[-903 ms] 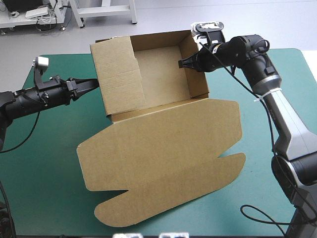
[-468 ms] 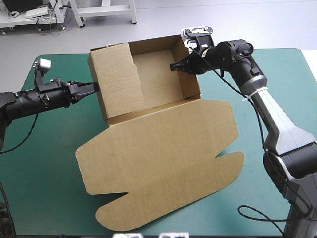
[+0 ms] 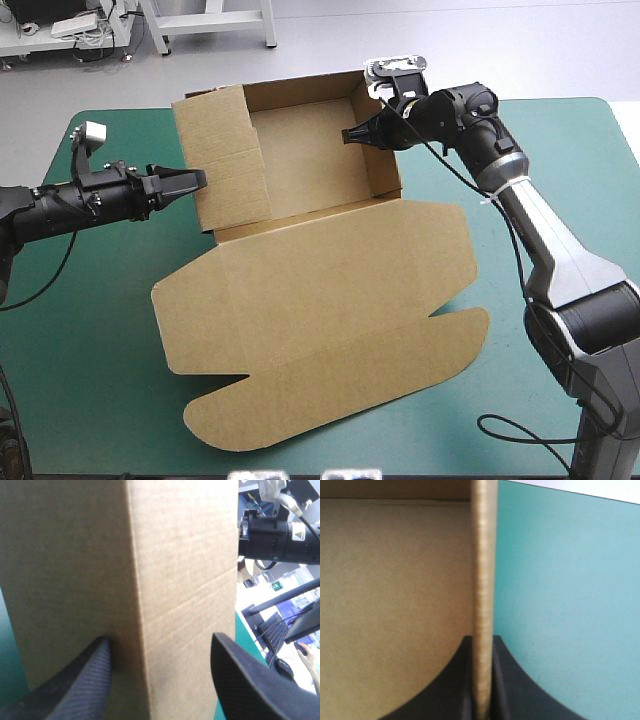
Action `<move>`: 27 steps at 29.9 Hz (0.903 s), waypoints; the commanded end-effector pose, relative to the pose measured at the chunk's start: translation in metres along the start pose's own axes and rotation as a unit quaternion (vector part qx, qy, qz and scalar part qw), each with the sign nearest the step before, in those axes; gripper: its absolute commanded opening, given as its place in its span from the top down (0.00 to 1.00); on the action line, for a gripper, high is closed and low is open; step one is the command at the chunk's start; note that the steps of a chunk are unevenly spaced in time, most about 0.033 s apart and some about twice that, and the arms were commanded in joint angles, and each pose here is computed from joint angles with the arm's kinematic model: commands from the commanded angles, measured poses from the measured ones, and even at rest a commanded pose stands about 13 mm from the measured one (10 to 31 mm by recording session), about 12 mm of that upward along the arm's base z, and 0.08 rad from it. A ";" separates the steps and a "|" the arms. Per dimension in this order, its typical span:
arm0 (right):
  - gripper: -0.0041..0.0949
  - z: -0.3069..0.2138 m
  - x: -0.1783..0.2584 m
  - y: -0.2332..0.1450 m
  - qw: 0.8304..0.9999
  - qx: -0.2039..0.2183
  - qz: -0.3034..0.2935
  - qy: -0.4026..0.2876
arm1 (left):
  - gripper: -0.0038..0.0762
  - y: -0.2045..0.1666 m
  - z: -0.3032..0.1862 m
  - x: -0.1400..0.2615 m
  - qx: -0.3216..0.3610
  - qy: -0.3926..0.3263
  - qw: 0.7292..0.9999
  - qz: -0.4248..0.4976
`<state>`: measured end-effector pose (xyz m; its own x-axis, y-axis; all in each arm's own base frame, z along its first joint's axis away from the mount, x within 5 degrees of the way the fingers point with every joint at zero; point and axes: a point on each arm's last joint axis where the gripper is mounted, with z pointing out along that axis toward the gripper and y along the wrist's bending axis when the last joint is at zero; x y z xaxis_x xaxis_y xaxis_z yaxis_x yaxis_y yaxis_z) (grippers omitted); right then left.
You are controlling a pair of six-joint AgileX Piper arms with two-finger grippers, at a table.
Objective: Fold the box
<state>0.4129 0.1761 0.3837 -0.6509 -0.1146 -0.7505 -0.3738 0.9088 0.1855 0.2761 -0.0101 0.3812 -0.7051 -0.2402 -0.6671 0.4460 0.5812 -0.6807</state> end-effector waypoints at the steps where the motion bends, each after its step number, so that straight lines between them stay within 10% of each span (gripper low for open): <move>1: 0.97 -0.032 -0.019 0.013 0.997 -0.019 0.006 -0.072 | 0.41 -0.022 -0.007 -0.002 0.031 0.001 0.999 0.023; 27: 0.97 -0.061 -0.020 0.092 0.992 -0.066 -0.080 -0.072 | 0.51 0.025 -0.016 -0.011 -0.233 -0.046 0.971 0.013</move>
<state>0.3761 0.2448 0.4035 -0.5597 -0.2657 -0.7849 -0.5194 0.8505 0.0824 0.2858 0.0190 0.3543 -0.7370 -0.2249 -0.6374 0.1573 0.8600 -0.4854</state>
